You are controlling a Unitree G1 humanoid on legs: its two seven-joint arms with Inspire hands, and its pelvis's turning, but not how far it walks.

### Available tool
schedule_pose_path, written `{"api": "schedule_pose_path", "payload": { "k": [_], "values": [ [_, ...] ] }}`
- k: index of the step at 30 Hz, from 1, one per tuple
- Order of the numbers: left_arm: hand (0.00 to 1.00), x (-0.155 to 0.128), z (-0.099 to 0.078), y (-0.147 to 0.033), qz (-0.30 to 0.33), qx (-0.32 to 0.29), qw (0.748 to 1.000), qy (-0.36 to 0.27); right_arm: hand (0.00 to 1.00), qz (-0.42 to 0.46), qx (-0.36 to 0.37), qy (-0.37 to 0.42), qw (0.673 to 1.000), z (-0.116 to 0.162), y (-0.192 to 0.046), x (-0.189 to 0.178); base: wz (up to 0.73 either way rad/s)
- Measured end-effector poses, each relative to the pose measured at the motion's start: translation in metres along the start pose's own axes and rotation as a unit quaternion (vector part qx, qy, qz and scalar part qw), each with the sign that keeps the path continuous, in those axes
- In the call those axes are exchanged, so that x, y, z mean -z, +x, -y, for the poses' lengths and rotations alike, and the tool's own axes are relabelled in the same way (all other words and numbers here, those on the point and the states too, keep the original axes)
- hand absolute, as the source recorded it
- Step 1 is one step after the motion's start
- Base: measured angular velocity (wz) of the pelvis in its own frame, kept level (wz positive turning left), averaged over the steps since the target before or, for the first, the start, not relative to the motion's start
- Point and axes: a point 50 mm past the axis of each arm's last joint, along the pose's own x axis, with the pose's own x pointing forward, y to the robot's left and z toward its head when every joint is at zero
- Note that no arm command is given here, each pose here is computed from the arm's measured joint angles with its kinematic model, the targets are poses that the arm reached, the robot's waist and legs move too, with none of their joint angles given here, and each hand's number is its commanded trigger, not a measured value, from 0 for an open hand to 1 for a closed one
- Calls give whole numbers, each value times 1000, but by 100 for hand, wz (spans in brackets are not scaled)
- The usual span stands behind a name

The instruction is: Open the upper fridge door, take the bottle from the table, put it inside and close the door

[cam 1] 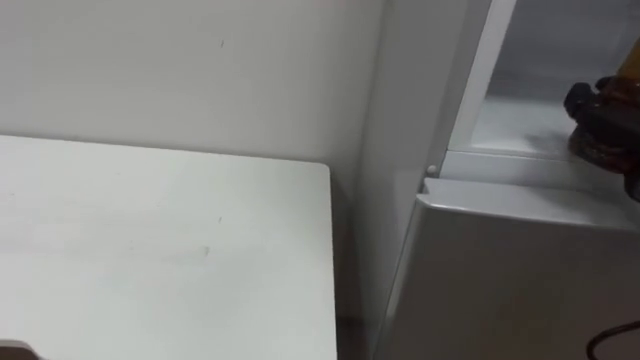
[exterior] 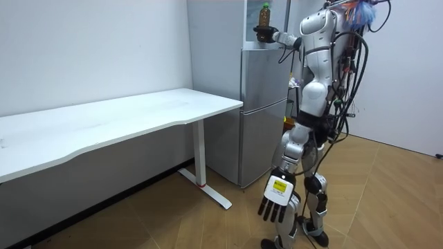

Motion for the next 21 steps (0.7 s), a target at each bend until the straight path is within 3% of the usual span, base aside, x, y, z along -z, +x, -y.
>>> {"api": "schedule_pose_path", "payload": {
  "k": [8,14,21],
  "values": [
    [0,5,-7,-1,-8,-7,1000,-13,100,-1,-5,-3,1000,-2,2,-5,2],
    [0,6,-10,-1,-11,-9,1000,-15,100,-1,-10,-54,998,1,18,-22,1],
    [0,15,-14,-2,-37,-11,999,7,100,-52,6,-73,996,13,24,-2,1]
  ]
}}
